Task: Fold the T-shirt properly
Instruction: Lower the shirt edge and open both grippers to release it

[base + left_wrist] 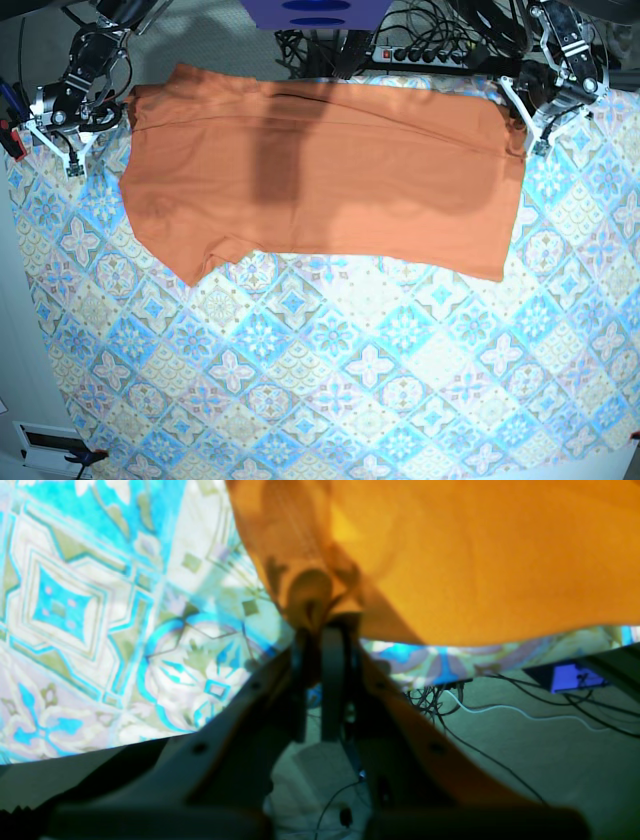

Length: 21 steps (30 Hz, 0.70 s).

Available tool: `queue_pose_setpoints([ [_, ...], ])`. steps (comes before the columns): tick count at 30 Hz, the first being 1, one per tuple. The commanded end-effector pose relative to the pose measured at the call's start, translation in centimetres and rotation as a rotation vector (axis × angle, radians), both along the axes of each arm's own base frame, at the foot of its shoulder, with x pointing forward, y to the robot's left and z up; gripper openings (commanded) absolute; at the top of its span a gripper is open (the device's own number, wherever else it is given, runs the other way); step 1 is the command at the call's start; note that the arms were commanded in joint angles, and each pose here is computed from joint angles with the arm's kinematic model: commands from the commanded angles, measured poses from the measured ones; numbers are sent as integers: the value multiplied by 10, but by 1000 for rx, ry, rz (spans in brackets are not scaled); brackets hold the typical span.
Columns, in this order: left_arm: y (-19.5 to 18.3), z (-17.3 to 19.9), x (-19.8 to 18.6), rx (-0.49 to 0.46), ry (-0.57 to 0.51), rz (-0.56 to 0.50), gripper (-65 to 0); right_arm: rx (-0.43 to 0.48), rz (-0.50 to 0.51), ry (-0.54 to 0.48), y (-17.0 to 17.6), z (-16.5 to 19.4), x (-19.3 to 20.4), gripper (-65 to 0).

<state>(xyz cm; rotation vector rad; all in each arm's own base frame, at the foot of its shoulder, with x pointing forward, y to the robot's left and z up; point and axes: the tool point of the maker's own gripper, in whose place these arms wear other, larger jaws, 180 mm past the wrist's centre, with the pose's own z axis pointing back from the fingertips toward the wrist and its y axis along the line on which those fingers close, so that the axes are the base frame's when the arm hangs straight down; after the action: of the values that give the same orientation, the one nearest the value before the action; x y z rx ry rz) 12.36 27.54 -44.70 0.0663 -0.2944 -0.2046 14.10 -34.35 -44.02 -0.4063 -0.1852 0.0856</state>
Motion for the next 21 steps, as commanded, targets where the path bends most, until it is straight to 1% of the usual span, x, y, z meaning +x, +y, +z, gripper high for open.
queue_pose_setpoints([
  [1,0,3,2,3,-15,2,-650,-26,0,-22,-7,8,5,-218],
  [4,-3,1,0,-5,-13,8,-650,-26,1,-22,-7,8,6,-218],
  [8,-4,-3,-2,-14,-2,14,-469,-26,0,-21,-7,8,6,-218],
  [10,-4,-5,-4,-18,4,17,-397,-26,0,-21,-7,8,6,-218],
  [14,-5,-11,-9,-30,25,25,-286,-26,0,-19,-7,8,5,-218],
  [17,-4,-19,-16,-43,54,35,-247,-26,0,-19,-7,8,5,-218],
  [21,-4,-23,-20,-49,69,40,-238,-25,5,-11,-6,6,1,-218],
])
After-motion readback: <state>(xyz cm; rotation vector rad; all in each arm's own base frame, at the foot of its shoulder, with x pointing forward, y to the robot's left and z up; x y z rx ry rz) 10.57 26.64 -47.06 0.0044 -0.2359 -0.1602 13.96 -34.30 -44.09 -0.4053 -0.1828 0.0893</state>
